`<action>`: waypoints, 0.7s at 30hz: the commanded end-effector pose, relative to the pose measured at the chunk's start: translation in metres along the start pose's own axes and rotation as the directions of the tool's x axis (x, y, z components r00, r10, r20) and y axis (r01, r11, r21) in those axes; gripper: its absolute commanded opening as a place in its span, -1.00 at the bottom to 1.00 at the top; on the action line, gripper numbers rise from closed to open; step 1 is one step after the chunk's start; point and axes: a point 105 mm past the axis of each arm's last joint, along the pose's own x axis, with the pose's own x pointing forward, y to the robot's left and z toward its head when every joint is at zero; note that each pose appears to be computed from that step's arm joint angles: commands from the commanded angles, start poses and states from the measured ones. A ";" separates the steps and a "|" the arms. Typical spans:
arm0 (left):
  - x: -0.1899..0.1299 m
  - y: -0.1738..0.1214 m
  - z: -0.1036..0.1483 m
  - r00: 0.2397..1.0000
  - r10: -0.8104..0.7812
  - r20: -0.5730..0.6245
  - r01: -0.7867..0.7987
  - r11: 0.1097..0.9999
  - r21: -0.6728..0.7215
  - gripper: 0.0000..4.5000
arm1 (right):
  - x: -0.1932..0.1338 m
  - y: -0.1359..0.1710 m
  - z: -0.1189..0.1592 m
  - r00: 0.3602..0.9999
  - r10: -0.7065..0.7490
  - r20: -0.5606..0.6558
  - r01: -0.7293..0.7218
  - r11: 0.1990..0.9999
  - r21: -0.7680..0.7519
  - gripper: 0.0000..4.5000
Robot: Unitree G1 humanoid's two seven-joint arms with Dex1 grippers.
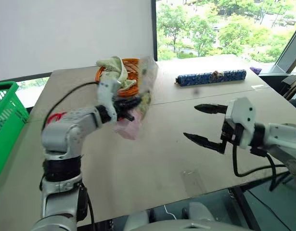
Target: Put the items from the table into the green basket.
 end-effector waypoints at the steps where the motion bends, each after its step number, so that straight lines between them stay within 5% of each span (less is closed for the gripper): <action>1: -0.051 0.070 0.076 0.858 0.393 0.330 -0.422 0.906 0.019 -0.97 | 0.013 -0.009 0.017 0.996 -0.011 0.084 0.015 0.999 -0.043 1.00; 5: -0.117 0.142 0.097 0.569 0.709 0.417 -0.809 0.573 0.128 -0.97 | 0.024 -0.009 0.024 0.990 0.061 0.127 -0.052 0.996 -0.069 1.00; 14: -0.187 0.201 0.103 0.427 0.821 0.380 -0.850 0.222 0.477 -0.97 | 0.038 -0.010 0.052 0.959 0.170 0.228 -0.141 0.980 -0.139 1.00; 21: -0.226 0.228 0.087 0.396 0.881 0.261 -0.713 0.116 0.691 -0.97 | 0.056 -0.011 0.065 0.954 0.189 0.234 -0.154 0.975 -0.159 1.00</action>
